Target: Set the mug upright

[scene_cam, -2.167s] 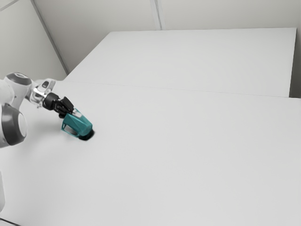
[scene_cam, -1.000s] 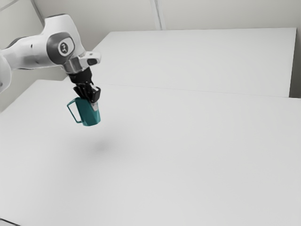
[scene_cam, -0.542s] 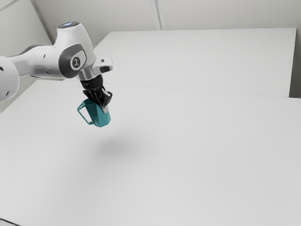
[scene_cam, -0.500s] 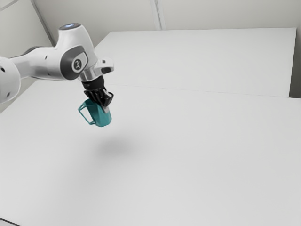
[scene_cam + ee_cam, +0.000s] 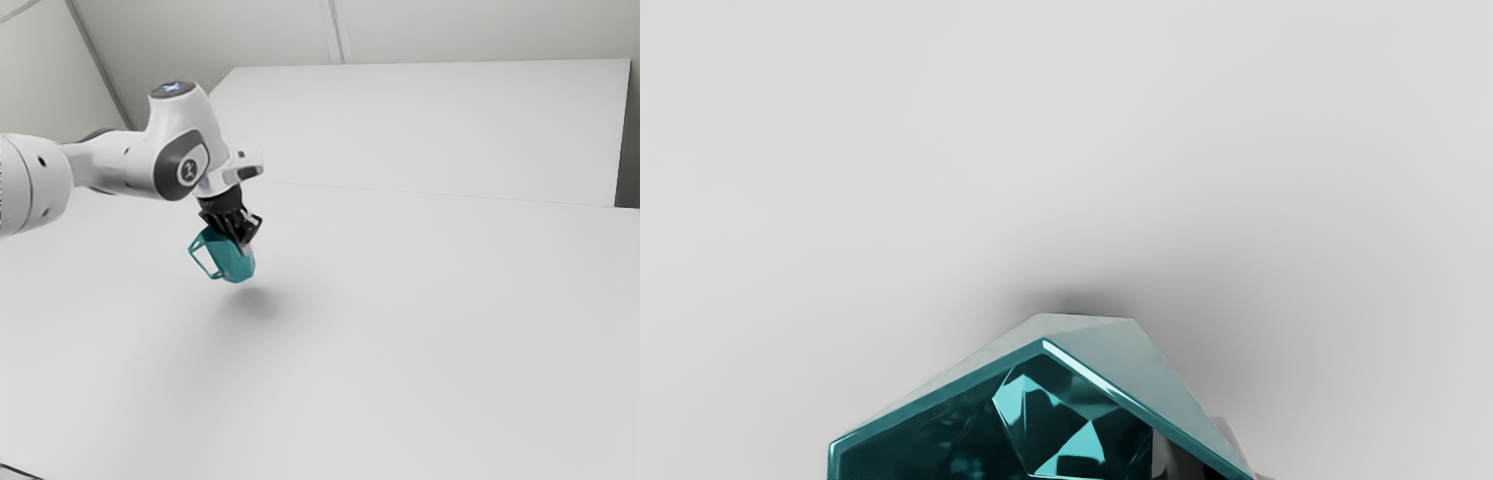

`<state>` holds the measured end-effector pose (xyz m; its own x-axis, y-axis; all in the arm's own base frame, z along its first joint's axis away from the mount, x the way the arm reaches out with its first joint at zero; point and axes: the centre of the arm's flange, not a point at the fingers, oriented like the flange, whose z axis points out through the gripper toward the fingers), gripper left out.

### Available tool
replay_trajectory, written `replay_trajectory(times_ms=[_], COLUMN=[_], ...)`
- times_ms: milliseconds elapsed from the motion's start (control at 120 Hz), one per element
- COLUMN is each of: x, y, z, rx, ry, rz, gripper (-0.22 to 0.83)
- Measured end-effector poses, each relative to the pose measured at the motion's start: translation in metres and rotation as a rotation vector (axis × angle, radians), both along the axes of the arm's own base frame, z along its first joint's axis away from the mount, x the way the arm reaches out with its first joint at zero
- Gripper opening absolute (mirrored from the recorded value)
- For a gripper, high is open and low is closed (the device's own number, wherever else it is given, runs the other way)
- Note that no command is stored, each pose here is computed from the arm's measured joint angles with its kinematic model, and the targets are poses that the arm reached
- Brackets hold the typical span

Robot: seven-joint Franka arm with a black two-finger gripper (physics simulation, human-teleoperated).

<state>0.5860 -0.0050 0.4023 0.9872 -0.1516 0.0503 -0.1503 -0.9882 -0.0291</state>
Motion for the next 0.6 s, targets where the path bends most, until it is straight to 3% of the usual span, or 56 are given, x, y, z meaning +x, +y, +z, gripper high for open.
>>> replay_trajectory(times_ms=[600], x=[0.011], y=[-0.002], z=[-0.033], rx=[-0.012], ry=[0.014], rz=[0.046], gripper=[-0.17])
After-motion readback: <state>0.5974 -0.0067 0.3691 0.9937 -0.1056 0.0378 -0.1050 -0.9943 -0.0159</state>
